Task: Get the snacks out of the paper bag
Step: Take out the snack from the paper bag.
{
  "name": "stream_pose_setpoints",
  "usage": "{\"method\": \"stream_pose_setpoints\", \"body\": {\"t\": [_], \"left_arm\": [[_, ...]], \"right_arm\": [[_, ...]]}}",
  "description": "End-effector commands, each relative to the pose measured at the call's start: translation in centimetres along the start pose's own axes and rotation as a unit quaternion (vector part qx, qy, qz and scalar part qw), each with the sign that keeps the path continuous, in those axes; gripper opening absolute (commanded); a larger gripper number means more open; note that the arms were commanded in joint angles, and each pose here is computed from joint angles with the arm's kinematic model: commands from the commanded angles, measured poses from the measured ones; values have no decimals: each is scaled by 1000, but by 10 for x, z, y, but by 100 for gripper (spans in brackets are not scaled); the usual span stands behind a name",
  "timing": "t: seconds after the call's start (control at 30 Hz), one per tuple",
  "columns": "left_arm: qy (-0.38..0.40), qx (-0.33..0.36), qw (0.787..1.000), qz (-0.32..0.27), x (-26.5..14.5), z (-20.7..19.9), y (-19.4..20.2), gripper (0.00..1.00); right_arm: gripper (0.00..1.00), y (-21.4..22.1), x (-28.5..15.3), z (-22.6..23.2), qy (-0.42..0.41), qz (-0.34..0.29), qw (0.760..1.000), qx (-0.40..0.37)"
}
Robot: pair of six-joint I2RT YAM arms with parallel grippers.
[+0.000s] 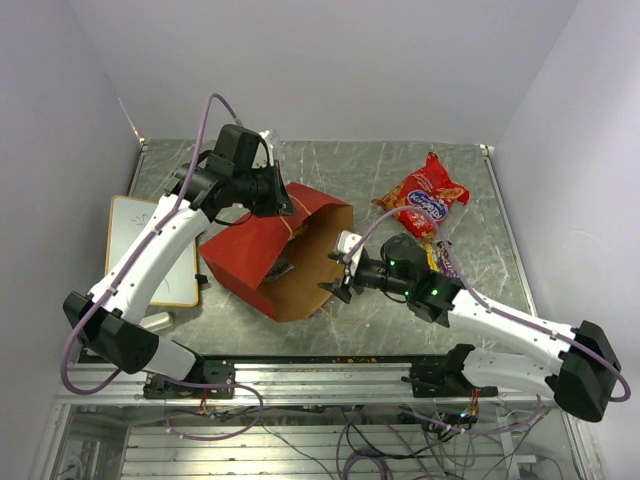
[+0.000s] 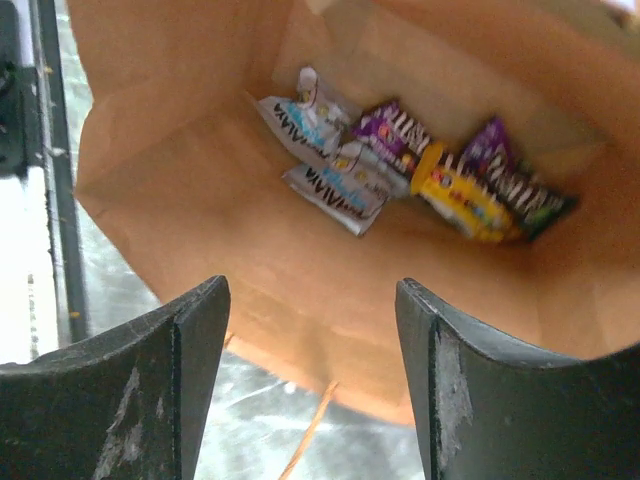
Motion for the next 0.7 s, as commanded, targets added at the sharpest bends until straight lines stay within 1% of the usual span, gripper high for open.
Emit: {"method": "stream_pose_setpoints", "body": {"t": [0.0, 0.1, 0.2, 0.23, 0.3, 0.4, 0.47, 0.67], "left_arm": [[16, 15, 999, -27, -13, -10, -16, 7], [20, 18, 999, -25, -17, -12, -15, 7], [20, 16, 999, -22, -19, -10, -12, 7], [21, 14, 999, -21, -19, -10, -10, 7], [24, 10, 999, -20, -19, -10, -7, 7], [31, 7, 999, -20, -21, -12, -5, 7], [34, 9, 999, -23, -23, -13, -7, 7], [23, 17, 999, -30, -30, -13, -9, 7]], "right_arm": [[67, -16, 23, -2, -47, -44, 975, -211], [70, -10, 44, -12, -48, -34, 958, -280], [71, 0, 71, -24, -53, -9, 941, -333], [71, -3, 77, -26, -55, -10, 936, -348], [71, 5, 93, -32, -55, 1, 928, -368], [73, 8, 112, -41, -41, -3, 922, -385], [73, 15, 124, -45, -50, 10, 914, -403], [72, 34, 152, -64, -31, 28, 905, -423]]}}
Point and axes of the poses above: each gripper's point midway between its finger pads, its own x axis out along the fingers, its own z axis along the line the jaws close on, y = z × x, the point moved 4 cm from there along -x, back along the fingers, and after that the axes turned 6 degrees about x, right-handed, at the moved point
